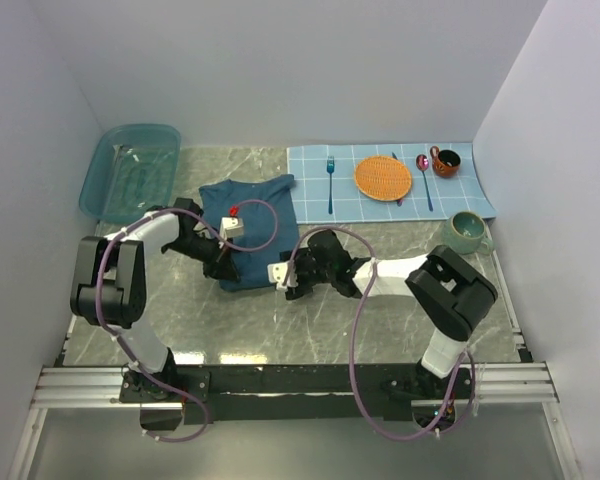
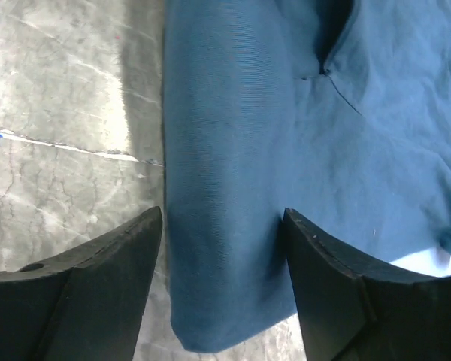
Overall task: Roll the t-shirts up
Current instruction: Roll the T-shirt to the center of the board.
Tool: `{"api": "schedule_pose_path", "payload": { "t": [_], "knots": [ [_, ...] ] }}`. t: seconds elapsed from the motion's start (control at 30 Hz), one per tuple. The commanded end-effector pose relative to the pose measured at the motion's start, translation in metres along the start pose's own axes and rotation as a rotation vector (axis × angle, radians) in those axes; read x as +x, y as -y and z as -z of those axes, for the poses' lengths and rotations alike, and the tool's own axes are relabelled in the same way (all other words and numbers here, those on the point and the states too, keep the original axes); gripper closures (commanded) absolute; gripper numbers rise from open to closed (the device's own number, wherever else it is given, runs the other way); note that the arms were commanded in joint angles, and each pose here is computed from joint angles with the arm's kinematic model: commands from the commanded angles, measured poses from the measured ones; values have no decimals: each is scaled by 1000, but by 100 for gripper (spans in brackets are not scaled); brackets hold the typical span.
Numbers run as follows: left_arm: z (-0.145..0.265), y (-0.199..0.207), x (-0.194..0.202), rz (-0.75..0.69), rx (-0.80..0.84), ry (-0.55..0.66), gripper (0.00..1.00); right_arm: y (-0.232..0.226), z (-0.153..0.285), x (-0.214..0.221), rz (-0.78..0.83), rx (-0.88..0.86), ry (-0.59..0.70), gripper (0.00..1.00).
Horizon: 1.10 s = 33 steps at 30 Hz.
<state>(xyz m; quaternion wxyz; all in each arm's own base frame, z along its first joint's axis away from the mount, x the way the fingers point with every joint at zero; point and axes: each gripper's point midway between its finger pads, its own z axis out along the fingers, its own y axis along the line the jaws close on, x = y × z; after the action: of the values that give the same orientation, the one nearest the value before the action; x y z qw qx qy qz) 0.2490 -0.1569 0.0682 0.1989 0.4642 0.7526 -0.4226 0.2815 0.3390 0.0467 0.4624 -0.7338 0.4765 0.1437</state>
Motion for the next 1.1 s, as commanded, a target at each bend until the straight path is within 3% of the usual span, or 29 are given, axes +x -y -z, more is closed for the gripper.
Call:
{"api": "schedule_pose_path", "payload": {
  "t": [0.0,0.07,0.17,0.2,0.23,0.3,0.33,0.43,0.57,0.9,0.97,1.07],
  "knots": [
    [3,4,-10,-19,30,42,99,14,-8,-17,103,2,42,38],
    [2,2,-8,-11,32,35,99,9,-12,-15,119,-22,26,46],
    [4,-1,-8,-18,11,41,91,7,-15,-14,101,-49,6,72],
    [5,-2,-6,-10,-7,33,77,10,-15,-14,80,-63,-9,86],
    [11,-7,-16,-79,-61,54,68,11,-15,-14,65,-63,-15,90],
    [14,-12,-8,-100,-160,46,46,14,-13,-15,20,-58,-22,97],
    [21,-14,-14,-203,-257,89,41,16,-11,-13,-3,-61,-29,98],
    [32,-11,-11,-311,-437,138,22,10,-9,-10,-80,-96,-48,99],
    [27,-7,-15,-481,-524,122,19,7,-5,-8,-106,-94,-59,99],
    [-4,-15,5,-526,-513,24,18,6,-4,-7,-122,-106,-70,100],
    [-11,-15,8,-532,-509,9,20,6,-4,-7,-122,-102,-69,100],
    [-20,-13,18,-525,-472,-34,32,5,-2,-7,-127,-99,-70,100]
  ]
}}
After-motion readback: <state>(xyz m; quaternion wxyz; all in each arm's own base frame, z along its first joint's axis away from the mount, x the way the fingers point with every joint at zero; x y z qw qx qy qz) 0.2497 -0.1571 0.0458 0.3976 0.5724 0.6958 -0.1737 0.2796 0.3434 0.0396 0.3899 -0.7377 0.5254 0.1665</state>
